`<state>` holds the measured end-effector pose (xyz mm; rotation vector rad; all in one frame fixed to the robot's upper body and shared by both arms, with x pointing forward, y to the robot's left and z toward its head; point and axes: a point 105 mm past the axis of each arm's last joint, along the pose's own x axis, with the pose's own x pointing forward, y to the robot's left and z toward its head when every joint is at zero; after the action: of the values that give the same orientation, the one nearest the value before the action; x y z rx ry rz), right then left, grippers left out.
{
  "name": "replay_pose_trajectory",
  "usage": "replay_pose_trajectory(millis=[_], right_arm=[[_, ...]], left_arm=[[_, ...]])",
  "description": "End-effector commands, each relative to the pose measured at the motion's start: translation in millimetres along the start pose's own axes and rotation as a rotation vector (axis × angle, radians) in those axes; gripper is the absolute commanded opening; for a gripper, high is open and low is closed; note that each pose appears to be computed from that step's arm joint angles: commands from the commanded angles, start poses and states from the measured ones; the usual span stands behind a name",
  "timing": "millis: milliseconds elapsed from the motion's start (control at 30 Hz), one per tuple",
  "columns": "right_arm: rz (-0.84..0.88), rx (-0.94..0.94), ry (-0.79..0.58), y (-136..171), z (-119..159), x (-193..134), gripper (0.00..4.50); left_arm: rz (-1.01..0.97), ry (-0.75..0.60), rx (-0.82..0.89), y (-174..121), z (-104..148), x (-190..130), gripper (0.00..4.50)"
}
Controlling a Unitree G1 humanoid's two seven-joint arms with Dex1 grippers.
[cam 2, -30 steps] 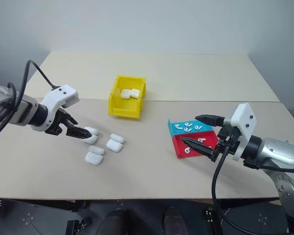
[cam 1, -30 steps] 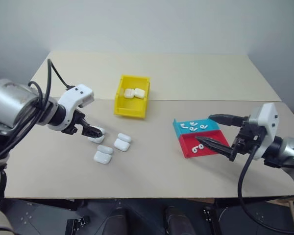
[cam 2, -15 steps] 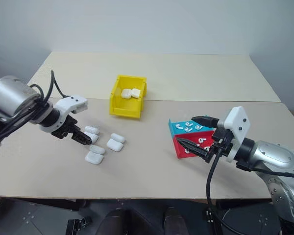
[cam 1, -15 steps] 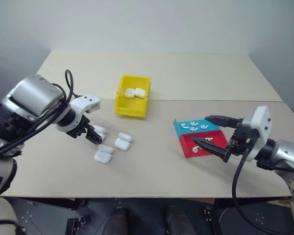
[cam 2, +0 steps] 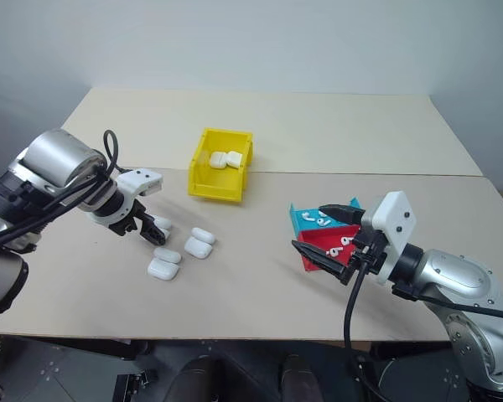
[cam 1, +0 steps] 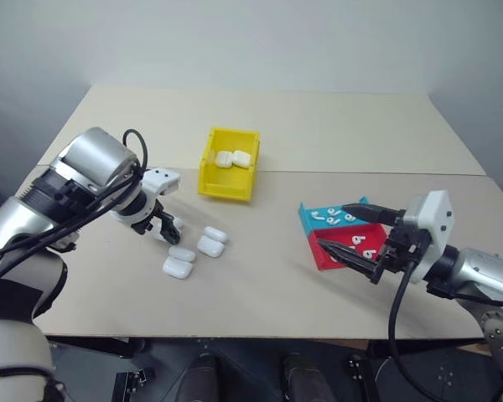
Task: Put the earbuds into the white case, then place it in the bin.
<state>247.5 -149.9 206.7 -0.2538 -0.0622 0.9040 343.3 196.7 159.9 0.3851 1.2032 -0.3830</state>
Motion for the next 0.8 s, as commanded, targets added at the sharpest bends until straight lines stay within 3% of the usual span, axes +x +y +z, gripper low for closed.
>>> replay_pose_trajectory(millis=[33, 800], right_arm=[[-0.001, -0.048, -0.046, 5, 12, -1, 4.50], [0.082, -0.059, 0.005, 7, 15, -6, 4.50]], left_arm=[[0.036, -0.022, -0.025, 2, 11, -3, 4.44], [0.089, 0.014, -0.133, 7, 9, 24, 4.44]])
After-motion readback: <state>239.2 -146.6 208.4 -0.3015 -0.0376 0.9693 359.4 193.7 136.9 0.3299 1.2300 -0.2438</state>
